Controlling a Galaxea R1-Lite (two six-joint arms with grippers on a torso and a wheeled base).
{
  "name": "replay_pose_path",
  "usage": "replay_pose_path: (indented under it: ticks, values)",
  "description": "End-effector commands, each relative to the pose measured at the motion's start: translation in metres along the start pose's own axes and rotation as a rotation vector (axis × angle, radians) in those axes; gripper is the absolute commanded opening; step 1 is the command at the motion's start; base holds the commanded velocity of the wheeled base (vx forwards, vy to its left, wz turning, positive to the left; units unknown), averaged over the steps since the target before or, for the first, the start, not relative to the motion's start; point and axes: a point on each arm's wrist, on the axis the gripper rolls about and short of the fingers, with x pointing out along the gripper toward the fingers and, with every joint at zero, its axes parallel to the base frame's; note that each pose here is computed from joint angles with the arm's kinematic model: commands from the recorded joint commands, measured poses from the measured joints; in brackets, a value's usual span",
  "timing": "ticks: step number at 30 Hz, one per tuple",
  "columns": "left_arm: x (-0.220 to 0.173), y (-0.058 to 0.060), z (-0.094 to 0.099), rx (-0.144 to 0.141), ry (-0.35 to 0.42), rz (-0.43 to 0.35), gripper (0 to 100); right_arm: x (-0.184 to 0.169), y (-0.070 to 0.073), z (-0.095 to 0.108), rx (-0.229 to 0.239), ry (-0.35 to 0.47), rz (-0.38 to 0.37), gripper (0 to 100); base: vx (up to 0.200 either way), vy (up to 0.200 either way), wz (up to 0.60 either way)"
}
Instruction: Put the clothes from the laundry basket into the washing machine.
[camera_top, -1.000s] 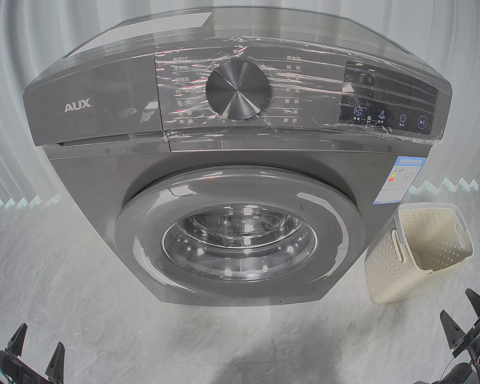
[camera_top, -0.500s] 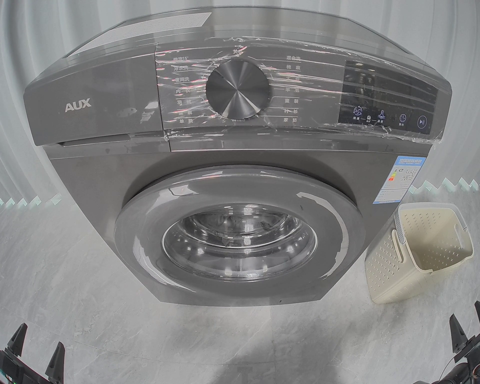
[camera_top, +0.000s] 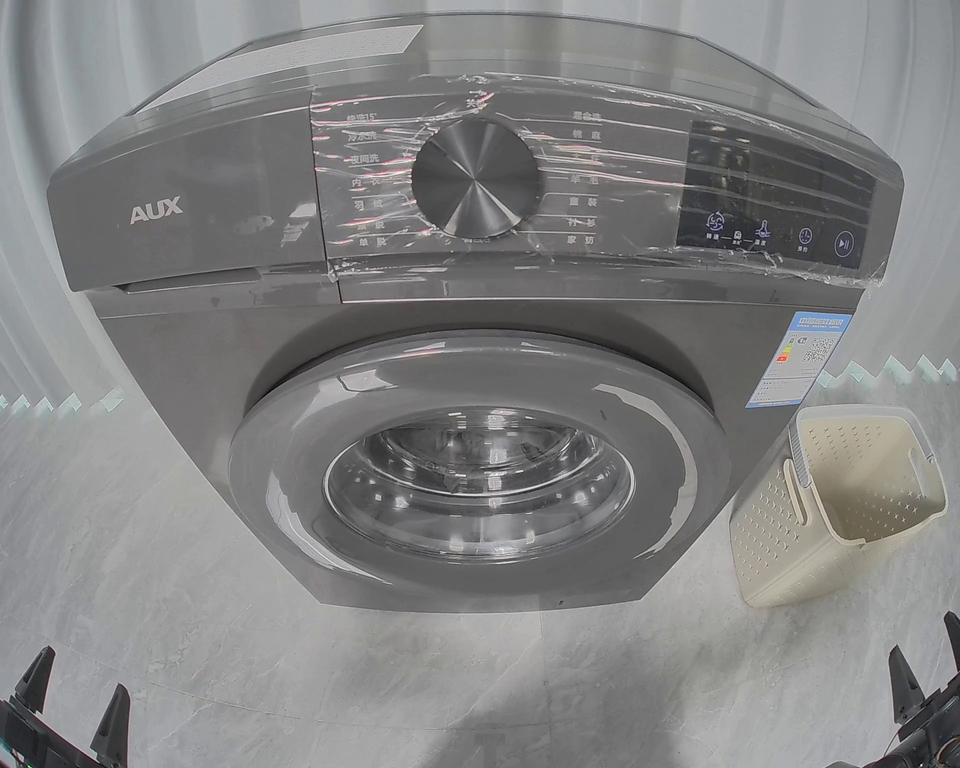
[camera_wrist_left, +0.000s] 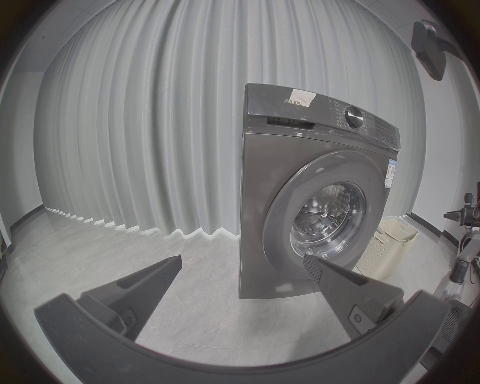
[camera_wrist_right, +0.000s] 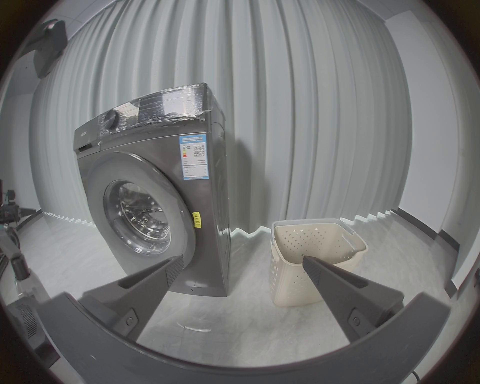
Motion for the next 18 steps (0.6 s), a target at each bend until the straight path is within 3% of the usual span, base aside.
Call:
replay_pose_path:
  ticks: [1,8,10,18]
  values:
    - [0.0,0.0001,-0.0044,0.002,0.0,0.0,100,0.0002,0.0003,-0.0048,0.005,0.004,0.013,100,0.0,0.0,0.0]
    - [-0.0001,0.0001,-0.0045,0.003,-0.001,0.002,100,0.0002,0.0003,-0.0048,0.005,0.004,0.013,100,0.0,0.0,0.0]
    - [0.0001,0.0002,-0.0051,0.026,0.0,0.003,100,0.0002,0.0003,-0.0048,0.006,0.004,0.013,100,0.0,0.0,0.0]
    - [0.0001,0.0001,-0.0051,0.028,0.0,0.002,100,0.0002,0.0002,-0.0048,0.006,0.004,0.01,100,0.0,0.0,0.0]
